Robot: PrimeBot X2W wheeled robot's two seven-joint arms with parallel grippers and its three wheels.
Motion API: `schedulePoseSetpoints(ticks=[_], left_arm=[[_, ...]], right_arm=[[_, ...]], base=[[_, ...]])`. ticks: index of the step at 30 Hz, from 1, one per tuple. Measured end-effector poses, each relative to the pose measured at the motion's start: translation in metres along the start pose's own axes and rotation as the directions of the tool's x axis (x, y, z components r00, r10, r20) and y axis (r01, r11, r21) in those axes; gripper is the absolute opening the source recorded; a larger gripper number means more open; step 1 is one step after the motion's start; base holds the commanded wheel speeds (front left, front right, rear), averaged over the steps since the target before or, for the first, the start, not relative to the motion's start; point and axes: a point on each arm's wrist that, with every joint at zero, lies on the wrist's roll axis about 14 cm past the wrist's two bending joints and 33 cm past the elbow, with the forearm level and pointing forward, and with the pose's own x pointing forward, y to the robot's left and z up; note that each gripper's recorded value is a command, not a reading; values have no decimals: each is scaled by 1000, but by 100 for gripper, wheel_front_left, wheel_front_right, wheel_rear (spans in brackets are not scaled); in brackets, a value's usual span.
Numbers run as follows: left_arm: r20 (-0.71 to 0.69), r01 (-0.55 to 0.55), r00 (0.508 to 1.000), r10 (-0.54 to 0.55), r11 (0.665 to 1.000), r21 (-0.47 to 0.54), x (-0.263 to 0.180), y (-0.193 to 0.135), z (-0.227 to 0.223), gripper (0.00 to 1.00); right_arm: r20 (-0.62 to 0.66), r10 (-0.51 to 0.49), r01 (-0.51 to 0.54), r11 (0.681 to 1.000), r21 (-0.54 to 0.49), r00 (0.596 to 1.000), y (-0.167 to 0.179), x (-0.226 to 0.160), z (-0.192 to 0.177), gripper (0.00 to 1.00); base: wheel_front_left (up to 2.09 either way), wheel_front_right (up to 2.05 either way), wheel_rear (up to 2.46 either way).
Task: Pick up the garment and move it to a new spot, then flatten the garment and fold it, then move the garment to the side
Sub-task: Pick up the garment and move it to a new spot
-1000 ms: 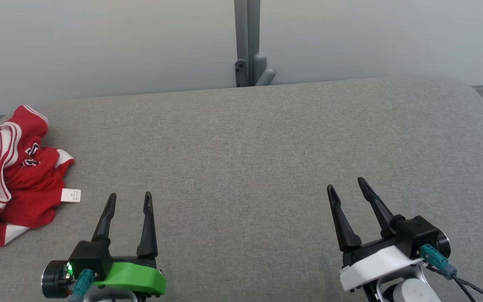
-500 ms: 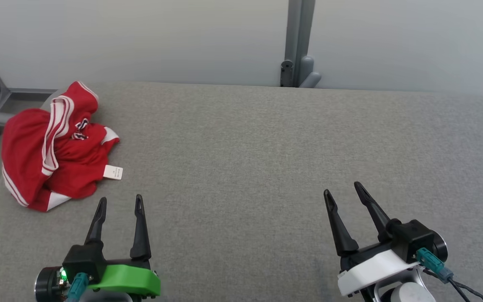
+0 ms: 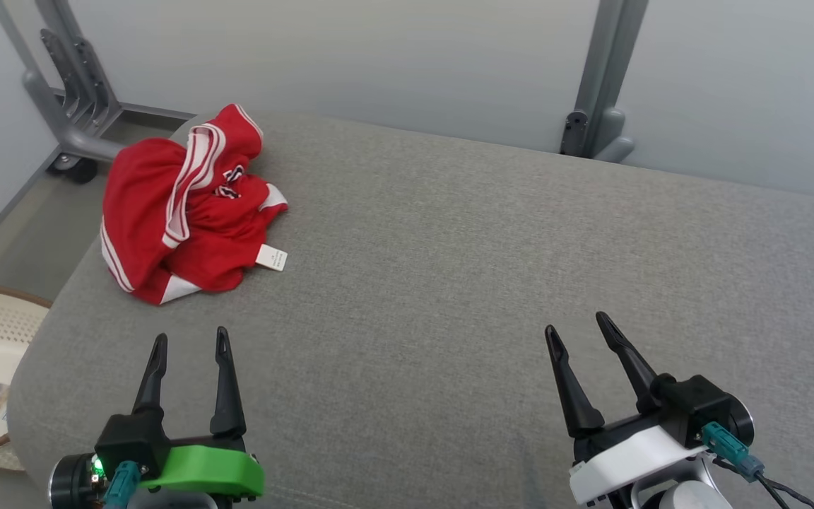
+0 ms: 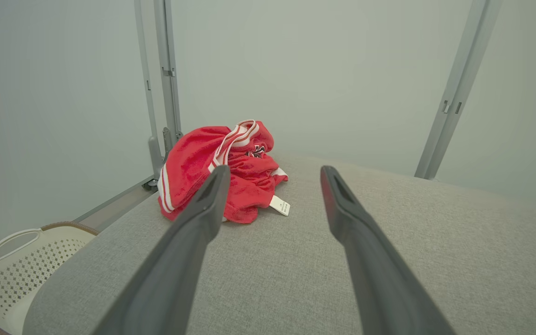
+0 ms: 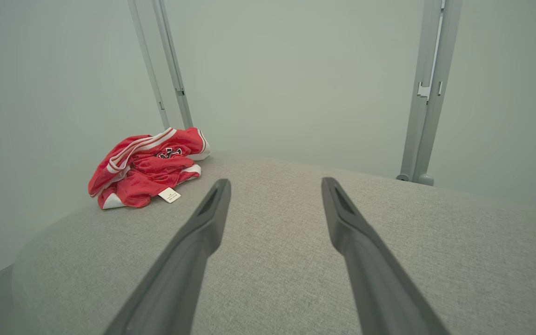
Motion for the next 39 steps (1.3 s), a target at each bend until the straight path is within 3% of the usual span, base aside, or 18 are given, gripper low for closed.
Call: schedulePoseSetpoints(ticks=[20,39], left_arm=[[21,-167,986,166,986,19,-30,52,10,100],[15,-203,979,203,979,-26,-14,60,10,100]], right_arm=[[-32,153,-152,988,38,988,45,24,-16,100],[-68,124,-123,992,16,990,30,26,-31,100]], base=[[0,0,0],[0,0,0]])
